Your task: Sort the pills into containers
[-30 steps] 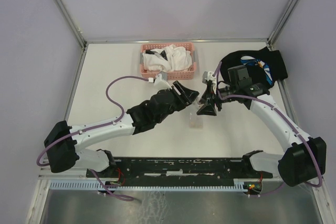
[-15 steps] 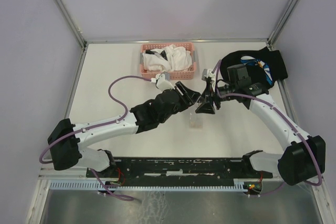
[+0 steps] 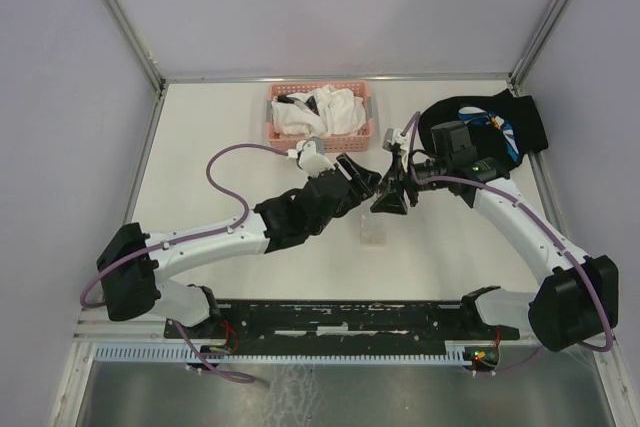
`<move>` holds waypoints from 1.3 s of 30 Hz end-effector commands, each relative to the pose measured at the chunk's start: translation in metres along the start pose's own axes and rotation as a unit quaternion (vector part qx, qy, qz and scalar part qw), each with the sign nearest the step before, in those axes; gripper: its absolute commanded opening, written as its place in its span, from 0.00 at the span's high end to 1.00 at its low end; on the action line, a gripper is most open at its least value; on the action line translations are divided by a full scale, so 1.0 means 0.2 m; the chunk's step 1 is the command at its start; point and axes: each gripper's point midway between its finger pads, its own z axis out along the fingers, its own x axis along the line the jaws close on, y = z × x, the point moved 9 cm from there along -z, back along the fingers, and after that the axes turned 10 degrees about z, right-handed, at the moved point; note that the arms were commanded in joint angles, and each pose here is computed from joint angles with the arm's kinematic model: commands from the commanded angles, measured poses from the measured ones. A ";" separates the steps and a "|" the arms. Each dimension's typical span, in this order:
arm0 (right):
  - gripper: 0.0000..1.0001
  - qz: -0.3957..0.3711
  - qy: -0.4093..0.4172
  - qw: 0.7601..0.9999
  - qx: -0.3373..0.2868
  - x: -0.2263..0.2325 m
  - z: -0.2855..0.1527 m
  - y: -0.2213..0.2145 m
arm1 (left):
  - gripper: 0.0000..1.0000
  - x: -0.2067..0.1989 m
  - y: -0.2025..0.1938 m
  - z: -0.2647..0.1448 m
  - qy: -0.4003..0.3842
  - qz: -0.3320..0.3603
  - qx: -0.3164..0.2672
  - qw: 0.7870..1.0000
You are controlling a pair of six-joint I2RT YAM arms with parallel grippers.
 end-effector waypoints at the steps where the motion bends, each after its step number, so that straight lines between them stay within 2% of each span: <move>1: 0.98 -0.013 -0.001 1.000 -0.014 0.00 0.01 0.04 | 0.30 -0.05 0.03 0.02 0.012 -0.010 -0.033 0.999; 12: 0.98 -0.012 -0.001 1.000 -0.010 0.00 0.02 0.03 | 0.27 -0.06 0.09 0.00 0.012 -0.024 -0.066 0.997; 23: 0.98 -0.011 -0.004 1.000 -0.010 -0.01 0.02 0.03 | 0.38 -0.05 0.08 0.01 0.013 -0.044 -0.063 0.997; 28: 0.98 -0.004 -0.002 1.000 -0.012 -0.01 0.03 0.03 | 0.54 -0.05 0.06 0.01 0.005 -0.046 -0.052 0.998; 32: 0.98 0.021 0.019 0.999 -0.021 0.00 0.05 0.04 | 0.80 -0.04 0.05 0.01 -0.009 -0.035 -0.055 0.998; 34: 0.98 0.041 0.034 0.998 -0.026 0.00 0.06 0.05 | 0.90 -0.03 0.05 0.01 -0.022 -0.025 -0.061 0.998; 36: 0.98 0.062 0.052 0.996 -0.036 0.00 0.07 0.06 | 0.95 -0.01 0.04 -0.01 -0.044 -0.013 -0.069 0.997; 39: 0.98 0.092 0.086 0.991 -0.053 0.01 0.08 0.08 | 0.97 0.00 0.05 -0.05 -0.100 0.004 -0.088 0.991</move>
